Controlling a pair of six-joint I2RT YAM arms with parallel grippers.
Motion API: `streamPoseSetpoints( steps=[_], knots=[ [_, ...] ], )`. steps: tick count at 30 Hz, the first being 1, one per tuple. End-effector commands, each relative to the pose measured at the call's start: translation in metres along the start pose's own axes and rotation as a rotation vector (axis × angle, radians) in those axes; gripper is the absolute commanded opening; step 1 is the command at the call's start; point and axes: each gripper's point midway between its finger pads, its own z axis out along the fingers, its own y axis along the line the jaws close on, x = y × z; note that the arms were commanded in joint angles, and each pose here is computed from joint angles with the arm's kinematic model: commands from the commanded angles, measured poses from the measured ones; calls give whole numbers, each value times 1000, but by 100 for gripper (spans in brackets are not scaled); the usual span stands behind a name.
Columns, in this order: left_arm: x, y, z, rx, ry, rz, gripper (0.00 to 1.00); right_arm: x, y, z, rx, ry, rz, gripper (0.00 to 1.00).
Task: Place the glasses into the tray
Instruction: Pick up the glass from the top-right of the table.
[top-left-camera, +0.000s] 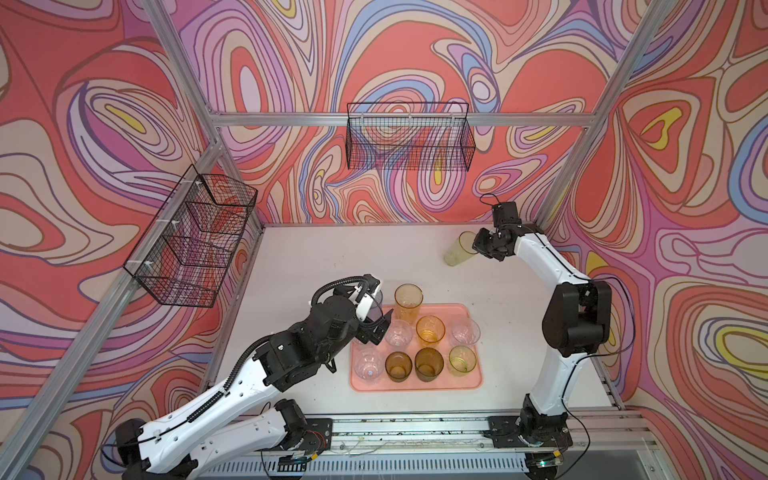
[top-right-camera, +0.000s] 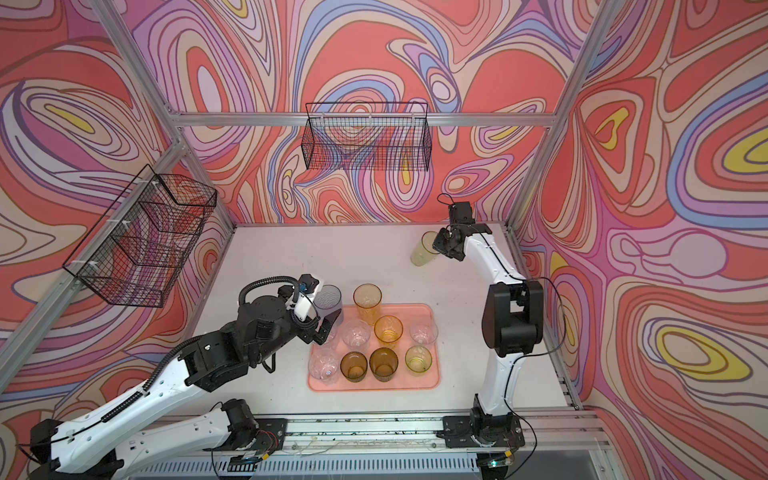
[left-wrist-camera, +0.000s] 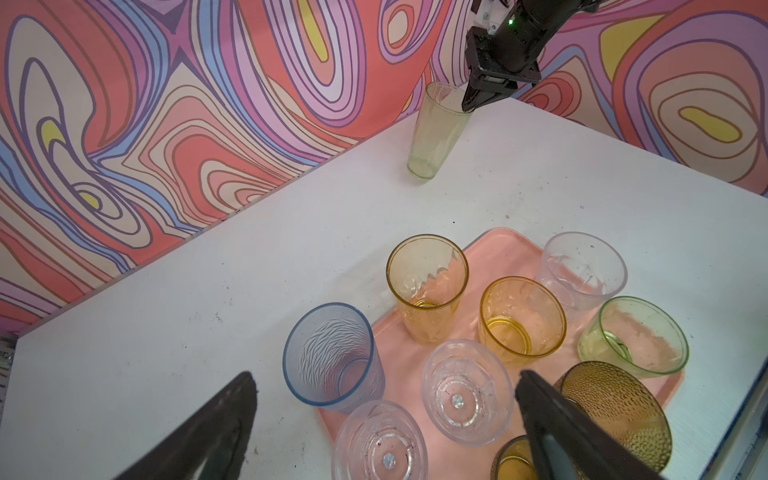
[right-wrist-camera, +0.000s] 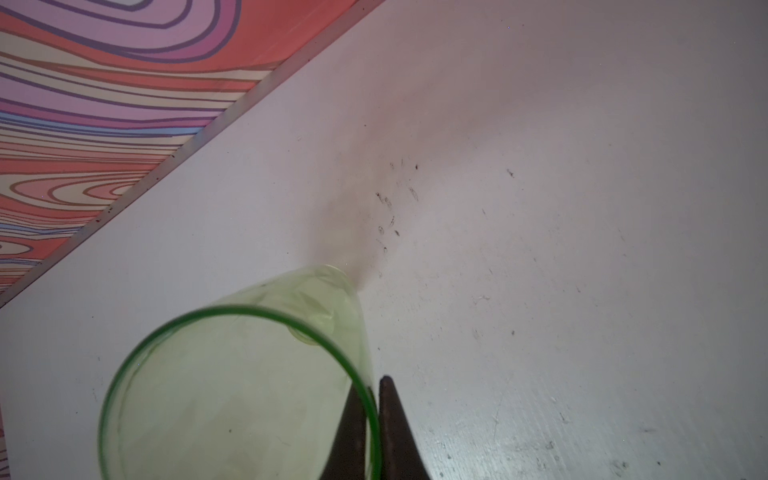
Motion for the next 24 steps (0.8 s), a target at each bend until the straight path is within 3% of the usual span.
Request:
streamPoseSetpoints(
  steps=[1,24],
  knots=[
    [-9,1,-6,3,-13,-3,100,-10,12,-24,-57,-53,-20,0],
    [-11,1,-8,6,-17,-6,100,59,51,-81,-60,-2,-245,0]
  ],
)
